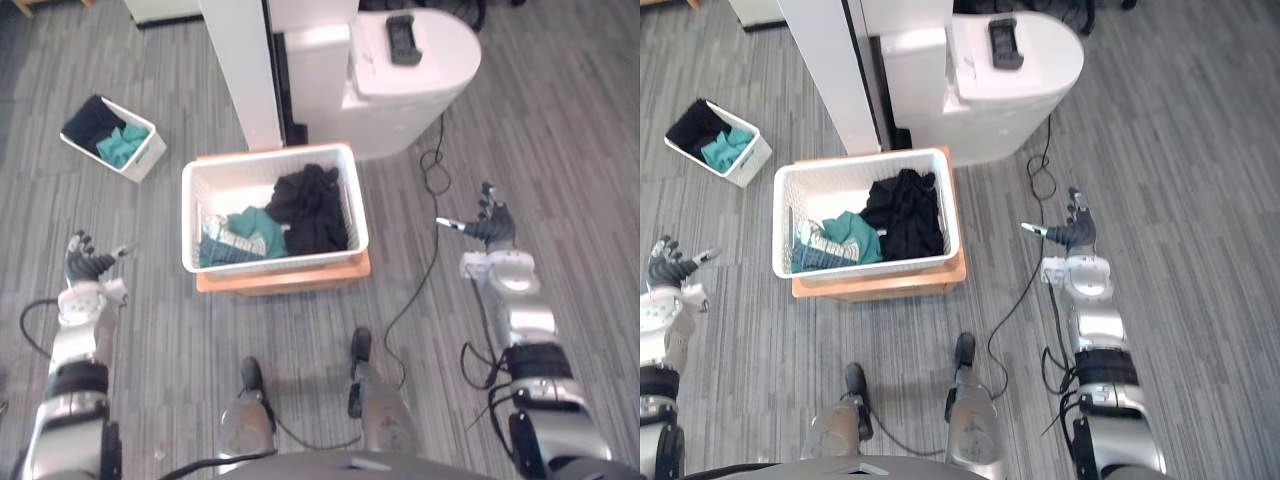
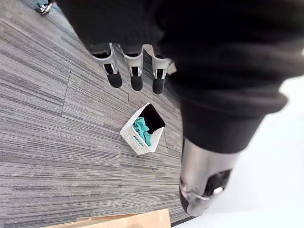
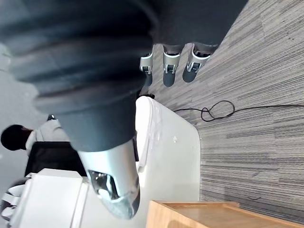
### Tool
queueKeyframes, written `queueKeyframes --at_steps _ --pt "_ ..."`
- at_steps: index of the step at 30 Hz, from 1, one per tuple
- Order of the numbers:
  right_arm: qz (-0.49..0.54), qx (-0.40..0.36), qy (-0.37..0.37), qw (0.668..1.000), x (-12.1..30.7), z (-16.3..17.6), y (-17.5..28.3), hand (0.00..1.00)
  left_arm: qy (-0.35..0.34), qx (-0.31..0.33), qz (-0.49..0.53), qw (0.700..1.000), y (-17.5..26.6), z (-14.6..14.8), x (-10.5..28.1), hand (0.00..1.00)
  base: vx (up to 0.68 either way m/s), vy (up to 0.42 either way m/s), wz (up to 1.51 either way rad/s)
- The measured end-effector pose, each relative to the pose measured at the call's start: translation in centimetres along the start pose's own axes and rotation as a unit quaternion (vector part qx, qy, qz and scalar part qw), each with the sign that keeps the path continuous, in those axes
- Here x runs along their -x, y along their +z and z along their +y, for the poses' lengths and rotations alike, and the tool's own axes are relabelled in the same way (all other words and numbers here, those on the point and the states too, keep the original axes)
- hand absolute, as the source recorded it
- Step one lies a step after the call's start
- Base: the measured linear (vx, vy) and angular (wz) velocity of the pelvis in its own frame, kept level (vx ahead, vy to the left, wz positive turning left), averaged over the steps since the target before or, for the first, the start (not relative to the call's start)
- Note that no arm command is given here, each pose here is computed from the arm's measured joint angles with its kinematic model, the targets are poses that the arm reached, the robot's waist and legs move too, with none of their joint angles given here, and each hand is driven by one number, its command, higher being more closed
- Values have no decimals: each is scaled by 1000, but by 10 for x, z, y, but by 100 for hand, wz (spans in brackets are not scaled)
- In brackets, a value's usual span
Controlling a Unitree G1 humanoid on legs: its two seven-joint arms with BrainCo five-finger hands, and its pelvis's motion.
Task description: Pick up the laundry basket with both hands and put the clothes into the washing machine.
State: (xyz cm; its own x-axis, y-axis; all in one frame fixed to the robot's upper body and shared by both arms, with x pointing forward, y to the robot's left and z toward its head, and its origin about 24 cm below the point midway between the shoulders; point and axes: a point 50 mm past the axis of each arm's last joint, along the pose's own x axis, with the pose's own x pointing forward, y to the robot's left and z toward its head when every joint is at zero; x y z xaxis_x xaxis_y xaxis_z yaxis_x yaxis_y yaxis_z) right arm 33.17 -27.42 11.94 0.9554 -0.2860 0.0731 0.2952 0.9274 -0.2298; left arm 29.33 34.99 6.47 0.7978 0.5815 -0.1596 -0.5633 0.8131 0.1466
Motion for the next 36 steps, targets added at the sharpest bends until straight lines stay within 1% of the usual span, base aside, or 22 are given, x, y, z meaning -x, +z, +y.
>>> queueKeyframes --at_steps 3,6,10,15,17,21,26,36 --pt "-11 6 -10 1000 -20 -7 22 0 -10 -14 -3 1000 21 -10 -14 0 -61 -21 -3" --pt "-20 29 -4 999 -34 -4 41 0 -19 -17 -1 1000 37 -22 -23 0 -33 2 -5" --pt "-44 38 7 998 -47 5 69 0 -30 -18 -6 999 59 -39 -29 0 -22 9 -5" --pt "-47 56 28 997 -52 21 80 0 -39 -16 -20 999 78 -50 -31 0 -10 1 -8" --pt "-52 56 32 997 -52 25 84 0 -50 -13 -28 998 85 -61 -30 0 0 0 0" --pt "-71 55 55 994 -53 46 97 0 -74 -7 -31 997 89 -88 -25 0 -5 -1 -11" --pt "-69 50 67 994 -51 59 95 0 -68 -5 -35 997 92 -91 -24 0 2 0 -2" --pt "-73 32 91 993 -47 84 97 0 -59 -24 -46 997 99 -94 -24 0 -16 2 1"
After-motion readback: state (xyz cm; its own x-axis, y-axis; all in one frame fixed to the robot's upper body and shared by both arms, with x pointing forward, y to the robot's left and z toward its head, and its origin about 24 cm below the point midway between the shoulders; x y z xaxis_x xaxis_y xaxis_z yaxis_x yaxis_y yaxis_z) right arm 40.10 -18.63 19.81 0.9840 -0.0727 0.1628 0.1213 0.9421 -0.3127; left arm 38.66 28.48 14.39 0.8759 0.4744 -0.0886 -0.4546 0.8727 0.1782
